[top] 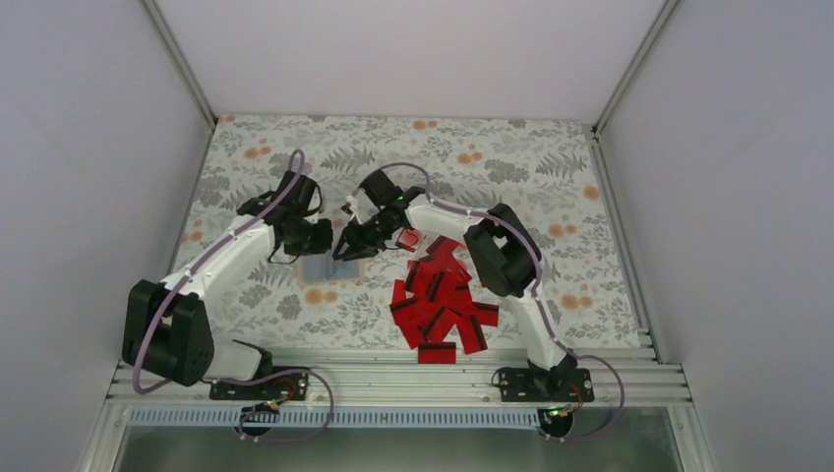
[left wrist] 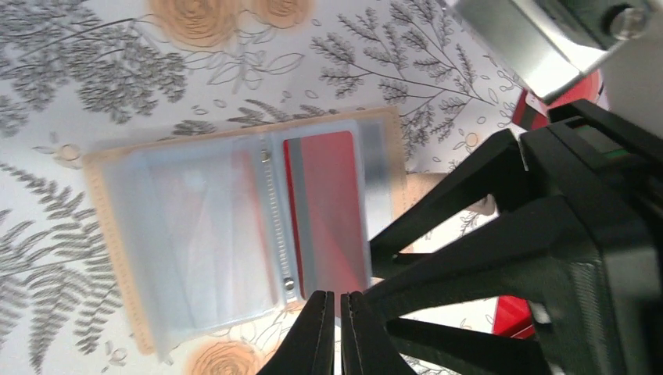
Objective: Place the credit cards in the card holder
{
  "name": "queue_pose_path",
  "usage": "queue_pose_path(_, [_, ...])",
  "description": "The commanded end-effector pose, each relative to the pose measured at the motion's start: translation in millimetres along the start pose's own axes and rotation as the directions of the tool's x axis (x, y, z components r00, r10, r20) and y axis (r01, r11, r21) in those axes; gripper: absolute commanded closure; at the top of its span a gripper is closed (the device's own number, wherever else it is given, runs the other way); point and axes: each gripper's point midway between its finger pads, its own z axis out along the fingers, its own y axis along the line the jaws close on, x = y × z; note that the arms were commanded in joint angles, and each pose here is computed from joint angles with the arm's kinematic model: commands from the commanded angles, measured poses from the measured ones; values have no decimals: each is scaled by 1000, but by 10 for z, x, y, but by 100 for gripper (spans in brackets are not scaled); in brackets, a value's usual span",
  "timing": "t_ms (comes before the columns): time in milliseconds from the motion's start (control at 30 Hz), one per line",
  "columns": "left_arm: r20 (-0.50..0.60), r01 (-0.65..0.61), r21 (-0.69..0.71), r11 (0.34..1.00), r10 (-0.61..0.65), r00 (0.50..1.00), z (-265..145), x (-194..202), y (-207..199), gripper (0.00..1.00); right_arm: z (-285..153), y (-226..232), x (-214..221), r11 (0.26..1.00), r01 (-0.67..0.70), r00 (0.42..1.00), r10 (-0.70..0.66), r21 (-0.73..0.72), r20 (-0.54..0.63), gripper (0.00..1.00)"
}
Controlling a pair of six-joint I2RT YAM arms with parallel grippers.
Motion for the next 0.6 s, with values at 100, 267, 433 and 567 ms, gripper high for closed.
queue_pose_path(100, [37, 49, -67, 997, -46, 998, -269, 69, 242, 94, 326, 294, -28, 993, 79, 994, -85, -90, -64, 66])
queue_pose_path(267, [52, 68, -98, 993, -63, 997, -395, 124, 357, 94, 545, 332, -69, 987, 81, 991, -95, -140, -94, 65])
queue_pose_path(433, [74, 91, -130, 987, -82, 994, -524, 178, 453, 93, 559, 503, -188, 977, 132, 987, -146, -168, -74, 65])
queue_pose_path(567, [93, 110, -142, 984, -97, 991, -598, 177, 482, 92, 386, 684, -220, 970, 201, 978, -208, -139, -33, 64])
